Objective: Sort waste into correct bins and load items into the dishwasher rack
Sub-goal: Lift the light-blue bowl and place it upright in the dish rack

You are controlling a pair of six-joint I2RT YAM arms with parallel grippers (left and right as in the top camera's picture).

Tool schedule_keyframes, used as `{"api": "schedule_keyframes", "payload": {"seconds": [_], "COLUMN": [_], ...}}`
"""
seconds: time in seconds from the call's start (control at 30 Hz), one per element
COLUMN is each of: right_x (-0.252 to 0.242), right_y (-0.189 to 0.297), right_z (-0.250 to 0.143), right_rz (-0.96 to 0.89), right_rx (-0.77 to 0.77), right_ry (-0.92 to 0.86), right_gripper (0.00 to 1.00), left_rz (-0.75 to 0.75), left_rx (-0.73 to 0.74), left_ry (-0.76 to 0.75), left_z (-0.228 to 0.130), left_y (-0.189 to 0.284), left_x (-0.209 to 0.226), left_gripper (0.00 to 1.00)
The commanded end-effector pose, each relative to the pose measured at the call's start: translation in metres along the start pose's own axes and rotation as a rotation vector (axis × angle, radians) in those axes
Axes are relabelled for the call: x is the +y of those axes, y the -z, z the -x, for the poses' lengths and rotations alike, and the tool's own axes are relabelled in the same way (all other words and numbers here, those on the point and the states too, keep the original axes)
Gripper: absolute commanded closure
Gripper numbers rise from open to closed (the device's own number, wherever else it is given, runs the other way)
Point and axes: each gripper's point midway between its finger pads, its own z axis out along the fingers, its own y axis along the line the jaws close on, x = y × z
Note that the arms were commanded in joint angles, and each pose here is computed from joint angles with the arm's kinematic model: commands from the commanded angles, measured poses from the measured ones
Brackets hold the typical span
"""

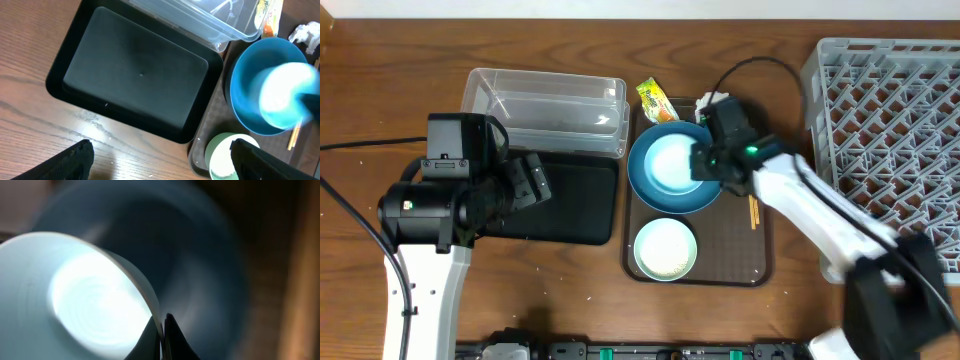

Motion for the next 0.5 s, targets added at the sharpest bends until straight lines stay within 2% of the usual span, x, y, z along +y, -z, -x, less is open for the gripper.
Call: {"api": "schedule_keyframes", "payload": {"seconds": [0.0,0.17,0.27,0.47], "right_x": [-0.041,-0.137,-0.179,-0.237], "right_y": [0.073,0.196,0.252,0.272], "right_z": [0.043,0.060,0.055,0.048], "right_rz": [-0.182,-0.706,-0.967,-1.166], "right_rx": [-0.245,-0.564,-0.681,-0.675], "right_ry": [-0.054,-0.162,-0.249,-0.388], "right_gripper": [0.99,0.99,0.99,0.99], "left_rz": [0.013,0.014,0.013,0.014], "left_rx": [-0.007,-0.007,-0.007,-0.007], "left_ry": [0.010,0.010,0.010,0.010], "left_z": [0.001,0.001,0.001,0.001], "left_y": [0.000,0.000,0.000,0.000], "left_x": [0.003,0.003,0.003,0.003], "left_gripper": [0.10,0.11,0.10,0.11]}}
